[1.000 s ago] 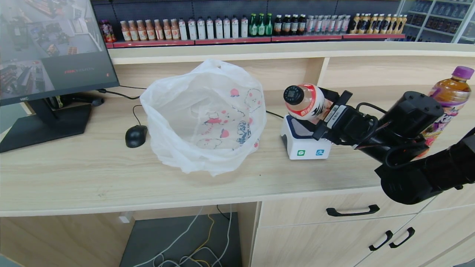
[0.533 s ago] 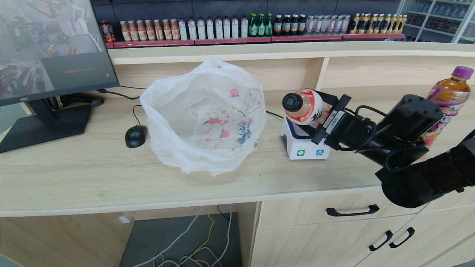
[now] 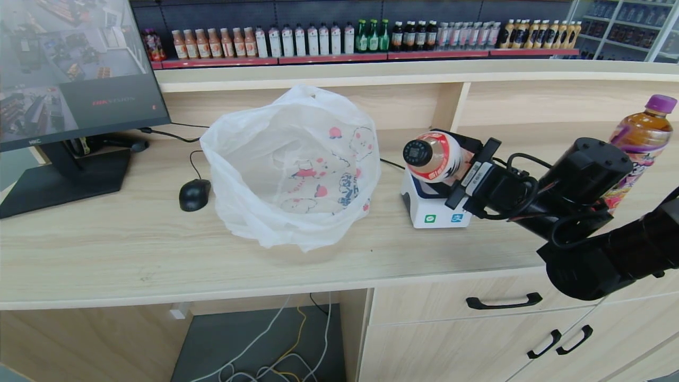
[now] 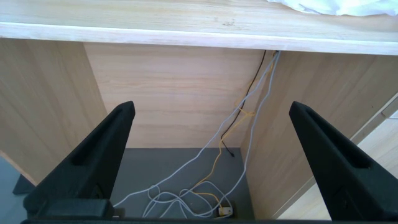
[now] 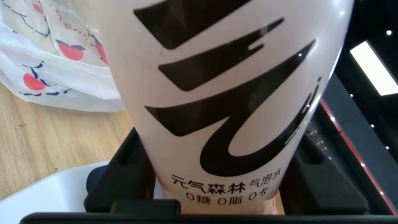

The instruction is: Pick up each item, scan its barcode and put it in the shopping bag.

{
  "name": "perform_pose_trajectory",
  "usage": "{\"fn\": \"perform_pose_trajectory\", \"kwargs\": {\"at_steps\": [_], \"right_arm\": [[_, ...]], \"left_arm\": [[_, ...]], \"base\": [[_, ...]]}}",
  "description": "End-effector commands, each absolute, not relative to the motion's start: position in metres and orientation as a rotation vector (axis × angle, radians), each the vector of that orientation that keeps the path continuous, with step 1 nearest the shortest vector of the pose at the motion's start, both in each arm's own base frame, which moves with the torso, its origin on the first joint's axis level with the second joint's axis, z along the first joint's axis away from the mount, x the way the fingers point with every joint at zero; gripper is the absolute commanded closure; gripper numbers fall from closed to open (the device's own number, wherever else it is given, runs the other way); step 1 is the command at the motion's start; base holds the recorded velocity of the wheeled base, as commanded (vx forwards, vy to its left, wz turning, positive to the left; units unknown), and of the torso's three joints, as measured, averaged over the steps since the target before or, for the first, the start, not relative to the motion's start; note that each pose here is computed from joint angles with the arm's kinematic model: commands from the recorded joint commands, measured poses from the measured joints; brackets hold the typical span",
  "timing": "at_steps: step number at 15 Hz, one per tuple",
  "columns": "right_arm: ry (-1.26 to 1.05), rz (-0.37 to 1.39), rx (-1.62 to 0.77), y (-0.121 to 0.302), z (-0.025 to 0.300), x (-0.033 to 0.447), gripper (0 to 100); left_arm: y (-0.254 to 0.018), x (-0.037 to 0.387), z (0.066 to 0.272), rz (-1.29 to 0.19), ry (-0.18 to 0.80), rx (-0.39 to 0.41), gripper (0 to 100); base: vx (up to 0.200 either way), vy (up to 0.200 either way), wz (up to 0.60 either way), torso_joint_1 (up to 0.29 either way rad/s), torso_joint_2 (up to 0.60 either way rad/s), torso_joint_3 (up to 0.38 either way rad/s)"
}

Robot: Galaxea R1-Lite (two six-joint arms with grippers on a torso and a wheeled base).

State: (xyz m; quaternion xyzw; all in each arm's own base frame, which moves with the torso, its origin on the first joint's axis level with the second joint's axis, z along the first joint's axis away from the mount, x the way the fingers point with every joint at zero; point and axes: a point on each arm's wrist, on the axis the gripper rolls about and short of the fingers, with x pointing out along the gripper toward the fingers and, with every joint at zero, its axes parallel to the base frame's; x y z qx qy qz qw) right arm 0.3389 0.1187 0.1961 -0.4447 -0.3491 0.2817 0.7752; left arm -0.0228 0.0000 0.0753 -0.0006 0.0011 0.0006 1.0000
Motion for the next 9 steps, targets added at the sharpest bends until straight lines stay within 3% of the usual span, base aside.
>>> {"fn": "perform_pose_trajectory", "kwargs": {"at_steps": [1, 9], "right_arm": [[-0.754, 0.616, -0.962, 0.1195, 0.1949, 0.3392, 100], [-0.761, 0.630, -0.959, 0.1238, 0.1943, 0.3379, 100]], "left_arm": [[0.0000, -0.0228, 0.0753, 0.002, 0.002, -0.002, 0], [0.0001, -0.0228, 0.0753, 0.000, 0.002, -0.002, 0]], "base": [[0.000, 0.000, 0.00, 0.000, 0.00, 0.000], [0.000, 0.000, 0.00, 0.000, 0.00, 0.000]]}}
